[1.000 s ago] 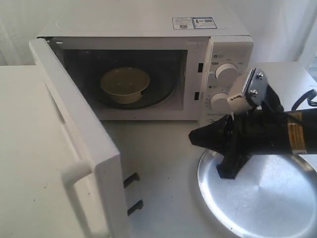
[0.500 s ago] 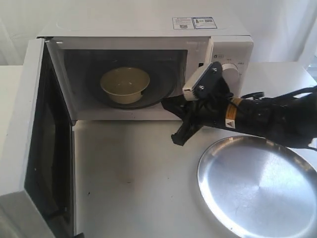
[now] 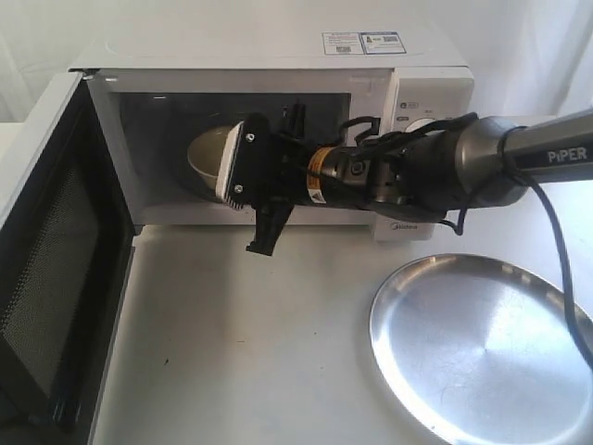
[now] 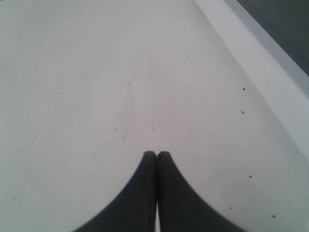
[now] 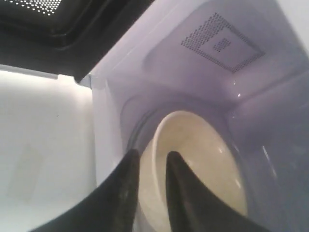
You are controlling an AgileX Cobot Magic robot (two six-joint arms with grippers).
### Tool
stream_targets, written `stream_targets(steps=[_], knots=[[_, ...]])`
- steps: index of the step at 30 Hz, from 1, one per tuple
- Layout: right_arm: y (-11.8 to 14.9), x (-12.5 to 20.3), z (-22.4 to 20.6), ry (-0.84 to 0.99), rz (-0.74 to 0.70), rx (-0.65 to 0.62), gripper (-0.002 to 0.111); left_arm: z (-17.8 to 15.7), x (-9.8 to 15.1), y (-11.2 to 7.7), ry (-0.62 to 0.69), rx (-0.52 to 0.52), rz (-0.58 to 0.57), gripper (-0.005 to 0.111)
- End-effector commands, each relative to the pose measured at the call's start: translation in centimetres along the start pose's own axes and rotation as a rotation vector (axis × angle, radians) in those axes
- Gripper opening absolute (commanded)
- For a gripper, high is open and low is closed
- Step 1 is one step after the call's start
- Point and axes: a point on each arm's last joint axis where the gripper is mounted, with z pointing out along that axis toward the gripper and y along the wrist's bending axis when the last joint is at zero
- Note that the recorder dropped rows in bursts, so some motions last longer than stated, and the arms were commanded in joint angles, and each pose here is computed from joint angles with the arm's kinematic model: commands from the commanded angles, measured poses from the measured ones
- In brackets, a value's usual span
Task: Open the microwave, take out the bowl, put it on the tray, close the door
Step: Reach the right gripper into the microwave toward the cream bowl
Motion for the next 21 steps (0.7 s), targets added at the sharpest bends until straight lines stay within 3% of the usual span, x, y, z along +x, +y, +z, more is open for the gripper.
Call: stream_targets(steps=[1, 5, 9, 21], knots=[[-1.1, -0.2, 0.9, 0.041, -0.059, 0.026, 0.036, 0.1, 0.6, -0.2, 0.048, 0.011, -0.002, 0.0], [-1.3, 1.0, 2.0, 0.124, -0.026, 0.025, 0.048, 0.1, 0.6, -0.2, 0.048, 0.011, -0.002, 0.0], [-0.8, 1.7, 2.5, 0.162, 0.031, 0.016, 0.048, 0.1, 0.6, -0.2, 0.048, 0.011, -0.002, 0.0], [-1.6, 1.6, 4.0, 0.177, 0.008, 0.036, 0.042, 0.1, 0.6, -0.2, 0.048, 0.011, -0.002, 0.0]])
